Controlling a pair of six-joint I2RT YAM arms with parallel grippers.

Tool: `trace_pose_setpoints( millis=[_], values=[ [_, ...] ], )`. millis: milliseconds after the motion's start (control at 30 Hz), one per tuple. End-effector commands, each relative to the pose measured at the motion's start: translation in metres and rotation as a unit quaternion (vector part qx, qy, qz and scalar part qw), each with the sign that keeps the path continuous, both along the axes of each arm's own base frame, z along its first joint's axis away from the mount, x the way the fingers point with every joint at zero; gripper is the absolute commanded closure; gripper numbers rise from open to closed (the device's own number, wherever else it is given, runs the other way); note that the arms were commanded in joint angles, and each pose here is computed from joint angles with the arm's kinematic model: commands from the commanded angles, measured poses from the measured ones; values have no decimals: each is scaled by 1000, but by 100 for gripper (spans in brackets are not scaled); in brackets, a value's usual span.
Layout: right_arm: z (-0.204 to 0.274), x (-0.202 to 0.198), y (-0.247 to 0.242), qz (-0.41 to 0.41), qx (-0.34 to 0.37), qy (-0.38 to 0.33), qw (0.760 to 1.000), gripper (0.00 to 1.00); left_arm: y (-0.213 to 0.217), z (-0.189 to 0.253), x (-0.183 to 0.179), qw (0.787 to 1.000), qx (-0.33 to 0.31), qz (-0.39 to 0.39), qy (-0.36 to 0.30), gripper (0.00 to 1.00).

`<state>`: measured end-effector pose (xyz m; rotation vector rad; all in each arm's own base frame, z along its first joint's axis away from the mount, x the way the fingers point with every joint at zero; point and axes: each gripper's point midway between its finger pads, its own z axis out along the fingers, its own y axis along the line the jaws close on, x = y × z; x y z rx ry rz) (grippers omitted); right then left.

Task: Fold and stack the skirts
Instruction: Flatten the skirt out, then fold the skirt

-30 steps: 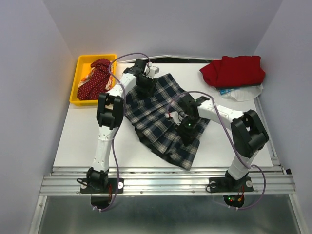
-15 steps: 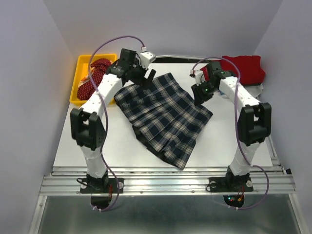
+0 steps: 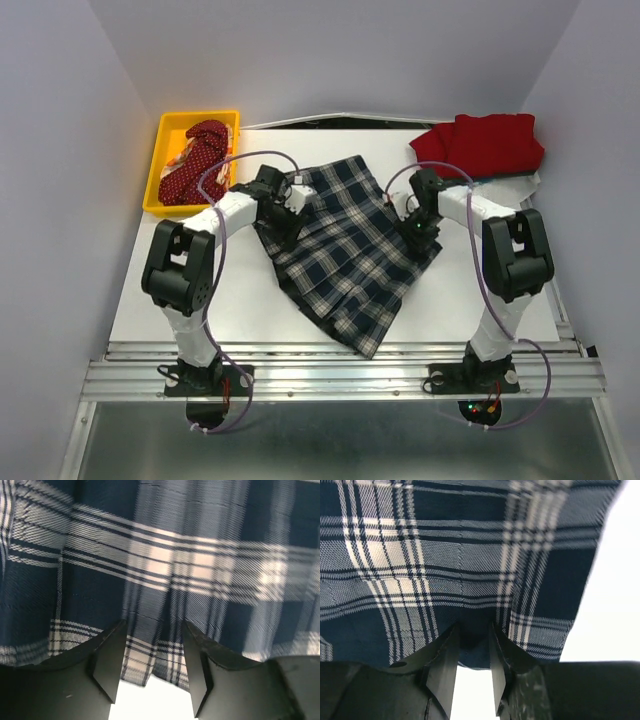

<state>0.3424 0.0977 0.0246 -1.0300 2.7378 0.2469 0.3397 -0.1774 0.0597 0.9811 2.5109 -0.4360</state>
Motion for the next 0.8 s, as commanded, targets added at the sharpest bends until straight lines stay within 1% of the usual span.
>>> trace_pose_setpoints(
  millis=[0, 67, 100, 133, 167, 200, 233, 267, 333, 367, 400, 500, 533, 567, 600, 633, 667, 700, 767],
  values=[
    [-18, -93, 12, 89, -49, 93, 990, 65, -8, -4, 25, 1000, 3, -1, -19, 44],
    [-17, -129, 26, 120, -53, 120, 984, 65, -11, -12, 33, 1000, 7, -1, -11, 47],
    [-15, -142, 39, 137, -44, 127, 981, 65, -13, -25, 37, 1000, 12, -1, 4, 47],
    [-13, -161, 54, 160, -45, 141, 976, 65, -18, -21, 49, 1000, 9, 0, -6, 48],
    [-10, -171, 63, 171, -38, 153, 973, 65, -20, -24, 54, 1000, 9, -1, -4, 48],
    [-4, -180, 81, 181, -10, 168, 969, 65, -21, -38, 56, 1000, 16, -2, 13, 48],
    [1, -195, 91, 193, 0, 190, 963, 65, -28, -31, 68, 1000, 9, -5, 2, 48],
    [9, -205, 105, 199, 34, 210, 957, 65, -30, -33, 67, 1000, 10, -11, 11, 48],
    [23, -208, 118, 203, 61, 219, 952, 65, -36, -37, 70, 999, 13, -27, 12, 49],
    [30, -207, 123, 205, 72, 217, 952, 65, -40, -38, 66, 999, 15, -38, 13, 50],
    [39, -206, 126, 211, 84, 209, 951, 66, -38, -41, 56, 998, 21, -52, 18, 51],
    [52, -206, 124, 222, 88, 193, 951, 66, -37, -40, 34, 997, 27, -72, 22, 53],
    [61, -209, 121, 227, 90, 188, 951, 66, -31, -50, 17, 996, 33, -77, 41, 54],
    [66, -209, 119, 229, 91, 181, 952, 66, -29, -50, 9, 995, 33, -81, 45, 55],
    [70, -206, 116, 230, 84, 166, 955, 65, -27, -45, 1, 995, 31, -84, 44, 57],
    [83, -198, 115, 225, 93, 133, 961, 65, -20, -53, -18, 993, 34, -89, 64, 59],
    [90, -189, 114, 217, 96, 111, 965, 64, -18, -53, -27, 993, 35, -93, 66, 60],
    [96, -171, 104, 194, 91, 81, 973, 61, -12, -53, -43, 992, 37, -98, 73, 60],
    [118, -135, 100, 173, 96, 14, 980, 58, -12, -53, -62, 989, 39, -116, 77, 61]
  ],
)
